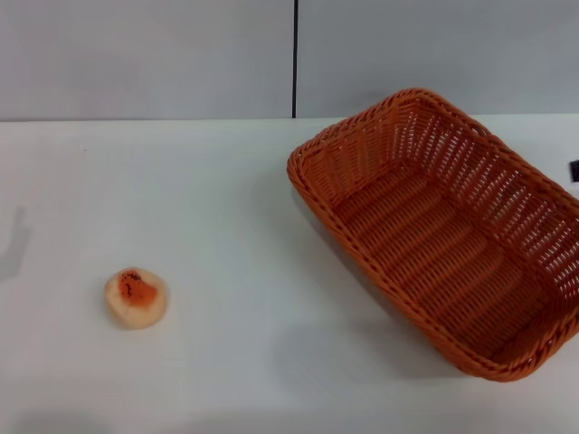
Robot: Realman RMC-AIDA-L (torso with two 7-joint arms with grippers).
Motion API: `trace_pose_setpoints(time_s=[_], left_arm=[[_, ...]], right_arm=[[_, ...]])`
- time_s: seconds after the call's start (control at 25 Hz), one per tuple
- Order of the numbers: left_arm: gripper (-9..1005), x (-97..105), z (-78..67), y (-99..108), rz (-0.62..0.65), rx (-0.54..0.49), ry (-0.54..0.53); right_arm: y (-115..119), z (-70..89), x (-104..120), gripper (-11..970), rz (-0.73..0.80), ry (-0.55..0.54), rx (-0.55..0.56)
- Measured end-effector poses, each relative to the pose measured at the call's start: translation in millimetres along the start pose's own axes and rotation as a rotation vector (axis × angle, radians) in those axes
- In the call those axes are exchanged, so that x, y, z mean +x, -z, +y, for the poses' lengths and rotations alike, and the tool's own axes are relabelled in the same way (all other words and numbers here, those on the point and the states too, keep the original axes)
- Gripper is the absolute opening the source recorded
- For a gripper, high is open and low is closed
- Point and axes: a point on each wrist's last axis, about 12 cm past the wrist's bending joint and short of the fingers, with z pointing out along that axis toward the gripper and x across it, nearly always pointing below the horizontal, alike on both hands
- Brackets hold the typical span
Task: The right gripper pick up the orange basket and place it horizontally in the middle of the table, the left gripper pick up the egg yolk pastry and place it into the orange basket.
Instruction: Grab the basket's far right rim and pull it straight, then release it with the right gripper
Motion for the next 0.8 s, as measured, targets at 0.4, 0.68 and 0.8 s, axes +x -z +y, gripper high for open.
trace_pose_setpoints(time_s=[0.4,0.68,0.8], left_arm=[[760,-1,1.5,4,0.000,-0.007,-0.003],[759,-1,2.0,4,-0.001,-0.006,-0.007],[758,-1,1.7,4,0.000,-0.005,-0.007]], right_arm=[[-46,-7.0,-1,810,0.011,-0.007,0.004],[-65,-7.1,0,810,-0.006,0.007,-0.018],[-69,-6.0,-1,810,-0.014,0.011,-0.018]])
